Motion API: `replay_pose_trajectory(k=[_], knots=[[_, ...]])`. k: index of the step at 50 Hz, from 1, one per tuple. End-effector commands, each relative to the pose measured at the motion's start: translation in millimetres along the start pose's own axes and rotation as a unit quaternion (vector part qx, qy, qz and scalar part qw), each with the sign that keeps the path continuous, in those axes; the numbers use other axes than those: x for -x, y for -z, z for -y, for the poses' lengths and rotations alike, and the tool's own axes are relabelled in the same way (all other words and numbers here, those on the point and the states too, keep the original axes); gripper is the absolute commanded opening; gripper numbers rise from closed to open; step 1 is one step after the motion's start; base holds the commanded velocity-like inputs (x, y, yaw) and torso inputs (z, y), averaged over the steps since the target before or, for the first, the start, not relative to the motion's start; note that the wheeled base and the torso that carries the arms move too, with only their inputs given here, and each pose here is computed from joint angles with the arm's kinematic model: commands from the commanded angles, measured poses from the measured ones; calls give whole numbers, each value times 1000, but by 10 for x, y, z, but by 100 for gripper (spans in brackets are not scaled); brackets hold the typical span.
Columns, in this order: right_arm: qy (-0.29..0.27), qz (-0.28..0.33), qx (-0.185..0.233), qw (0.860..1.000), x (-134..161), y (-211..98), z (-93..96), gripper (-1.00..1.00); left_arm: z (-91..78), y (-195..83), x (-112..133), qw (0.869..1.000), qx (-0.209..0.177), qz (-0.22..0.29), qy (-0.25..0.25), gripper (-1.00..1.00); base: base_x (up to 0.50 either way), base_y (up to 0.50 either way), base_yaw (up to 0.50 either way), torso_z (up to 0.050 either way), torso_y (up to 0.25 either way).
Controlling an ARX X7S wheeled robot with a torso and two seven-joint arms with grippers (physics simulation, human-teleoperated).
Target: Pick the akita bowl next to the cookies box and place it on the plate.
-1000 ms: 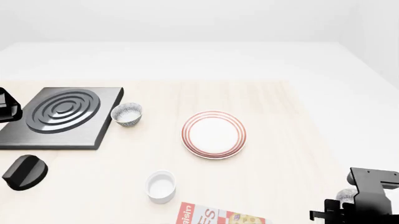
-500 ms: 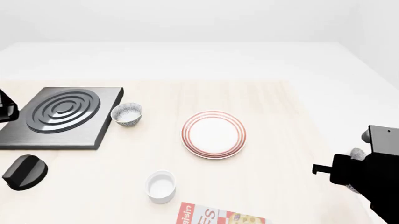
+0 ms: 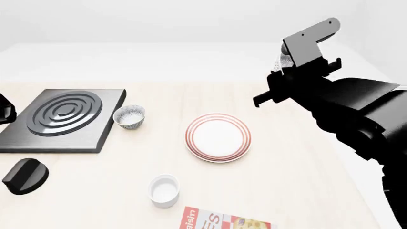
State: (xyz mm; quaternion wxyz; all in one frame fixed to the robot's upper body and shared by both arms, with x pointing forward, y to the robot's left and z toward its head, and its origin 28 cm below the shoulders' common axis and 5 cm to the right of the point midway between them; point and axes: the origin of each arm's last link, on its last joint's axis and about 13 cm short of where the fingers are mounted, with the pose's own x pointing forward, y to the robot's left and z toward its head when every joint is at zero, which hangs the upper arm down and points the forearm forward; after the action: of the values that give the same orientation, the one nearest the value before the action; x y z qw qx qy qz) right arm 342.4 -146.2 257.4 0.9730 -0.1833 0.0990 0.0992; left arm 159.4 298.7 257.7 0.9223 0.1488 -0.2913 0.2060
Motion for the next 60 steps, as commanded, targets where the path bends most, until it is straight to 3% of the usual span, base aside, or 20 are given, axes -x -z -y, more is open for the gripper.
replay_pose_trajectory(k=[1, 9, 17, 20, 25, 26, 28, 44, 60], knots=[[-36, 70, 156, 985, -376, -568, -200, -100, -8, -20, 0, 1000, -2, 2, -1, 100, 0, 0, 0, 0, 0], [-84, 65, 195, 975, -643, -640, -401, -100, -8, -19, 0, 1000, 0, 3, -1, 100, 0, 0, 0, 0, 0], [-83, 54, 196, 976, -923, -630, -563, -100, -13, -9, -8, 1000, -3, 2, -3, 100, 0, 0, 0, 0, 0], [-71, 37, 226, 971, -1014, -470, -669, -100, -12, -1, -13, 1000, -2, 0, -3, 100, 0, 0, 0, 0, 0], [-81, 29, 230, 969, -1050, -292, -796, -100, -33, -12, -13, 1000, -1, 1, -7, 100, 0, 0, 0, 0, 0], [-72, 33, 257, 963, -1057, -247, -836, -100, -41, -15, -16, 1000, -1, 1, -8, 100, 0, 0, 0, 0, 0], [-80, 31, 261, 962, -1060, -206, -883, -100, -46, -11, -16, 1000, -2, 1, -9, 100, 0, 0, 0, 0, 0], [-101, -32, 316, 943, -1053, -19, -924, -100, -74, -23, -13, 1000, 0, 0, -15, 100, 0, 0, 0, 0, 1], [-116, -50, 309, 943, -1059, 82, -933, -100, -74, -20, -10, 1000, 1, 0, -17, 100, 0, 0, 0, 0, 1]])
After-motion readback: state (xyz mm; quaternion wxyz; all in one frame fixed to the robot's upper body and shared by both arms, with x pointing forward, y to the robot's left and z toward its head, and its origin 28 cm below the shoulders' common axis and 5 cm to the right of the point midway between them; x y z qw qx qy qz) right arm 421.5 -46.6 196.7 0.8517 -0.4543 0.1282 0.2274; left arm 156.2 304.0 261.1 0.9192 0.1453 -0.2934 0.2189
